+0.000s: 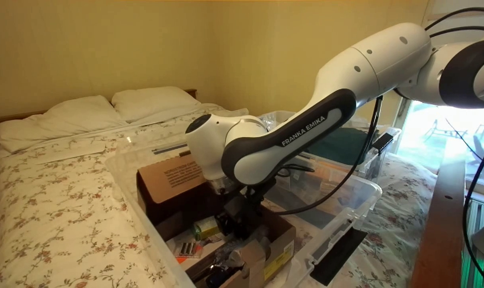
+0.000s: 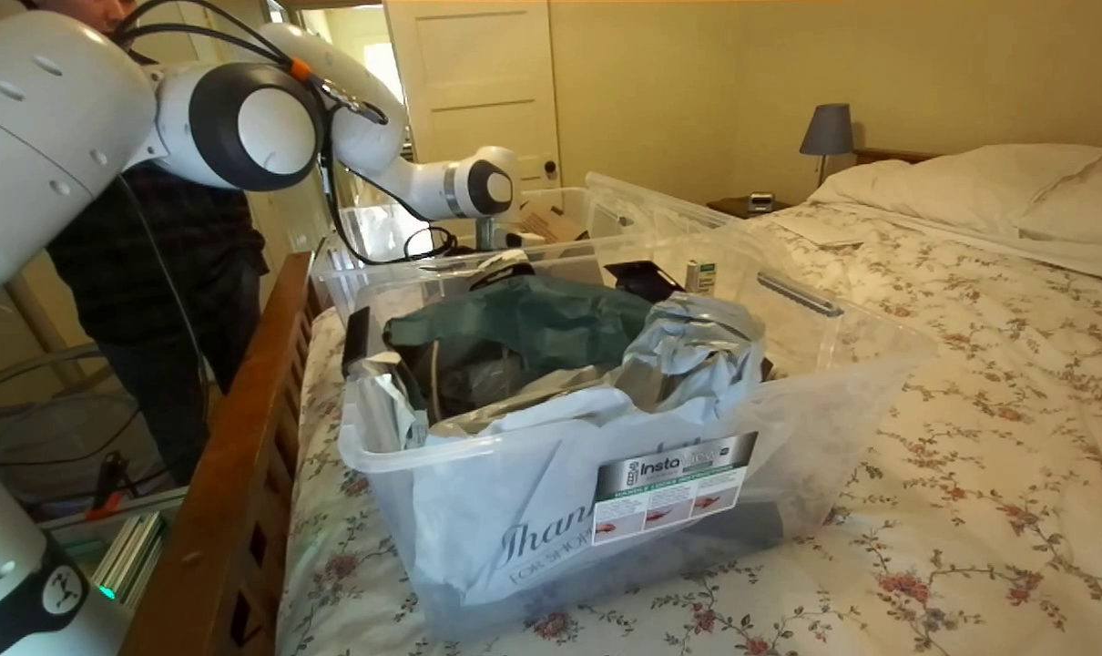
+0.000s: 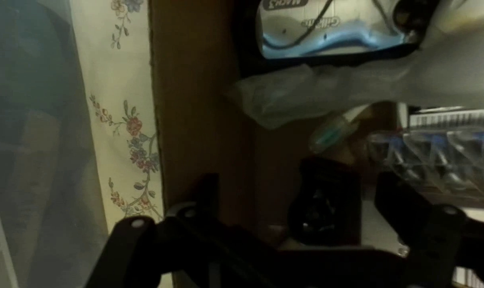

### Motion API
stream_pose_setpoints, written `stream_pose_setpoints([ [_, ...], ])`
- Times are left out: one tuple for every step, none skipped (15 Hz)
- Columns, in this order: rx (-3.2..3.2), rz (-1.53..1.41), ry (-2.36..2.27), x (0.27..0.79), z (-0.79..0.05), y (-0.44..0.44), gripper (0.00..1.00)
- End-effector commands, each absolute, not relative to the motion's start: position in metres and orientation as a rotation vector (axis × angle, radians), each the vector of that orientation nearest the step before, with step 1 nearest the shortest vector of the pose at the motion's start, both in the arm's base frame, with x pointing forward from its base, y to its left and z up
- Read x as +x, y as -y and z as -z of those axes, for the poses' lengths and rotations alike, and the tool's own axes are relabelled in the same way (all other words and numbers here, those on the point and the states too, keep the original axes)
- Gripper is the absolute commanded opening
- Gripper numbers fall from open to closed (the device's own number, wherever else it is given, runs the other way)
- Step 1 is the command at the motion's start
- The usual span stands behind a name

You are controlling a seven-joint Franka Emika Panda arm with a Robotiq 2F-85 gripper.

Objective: Shift one object to the crate on the right

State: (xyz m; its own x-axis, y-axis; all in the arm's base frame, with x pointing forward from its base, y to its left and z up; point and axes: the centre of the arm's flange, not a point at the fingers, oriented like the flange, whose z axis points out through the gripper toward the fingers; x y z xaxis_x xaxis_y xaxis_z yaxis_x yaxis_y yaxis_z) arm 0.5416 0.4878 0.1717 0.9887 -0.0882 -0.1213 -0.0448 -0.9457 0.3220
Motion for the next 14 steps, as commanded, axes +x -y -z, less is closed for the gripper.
stream_pose_setpoints([
  [2.666, 0.178, 0.239, 0.537, -0.164, -0.451, 1.0],
  [2.653, 0.22, 0.271, 0.537, -0.162, -0.453, 1.0],
  [2.638, 0.23, 0.275, 0.536, -0.161, -0.453, 1.0],
  [2.628, 0.256, 0.285, 0.533, -0.161, -0.453, 1.0],
  [2.642, 0.29, 0.273, 0.53, -0.165, -0.45, 1.0],
  [2.663, 0.31, 0.259, 0.528, -0.169, -0.448, 1.0],
  [2.685, 0.318, 0.242, 0.527, -0.173, -0.447, 1.0],
  [2.698, 0.337, 0.228, 0.527, -0.173, -0.449, 1.0],
  [2.725, 0.362, 0.204, 0.526, -0.172, -0.455, 1.0],
  [2.735, 0.38, 0.187, 0.526, -0.17, -0.464, 1.0],
  [2.763, 0.397, 0.161, 0.525, -0.169, -0.471, 1.0],
  [2.782, 0.428, 0.154, 0.525, -0.167, -0.478, 1.0],
  [2.792, 0.463, 0.161, 0.524, -0.166, -0.483, 1.0],
  [2.805, 0.469, 0.168, 0.522, -0.166, -0.488, 1.0],
])
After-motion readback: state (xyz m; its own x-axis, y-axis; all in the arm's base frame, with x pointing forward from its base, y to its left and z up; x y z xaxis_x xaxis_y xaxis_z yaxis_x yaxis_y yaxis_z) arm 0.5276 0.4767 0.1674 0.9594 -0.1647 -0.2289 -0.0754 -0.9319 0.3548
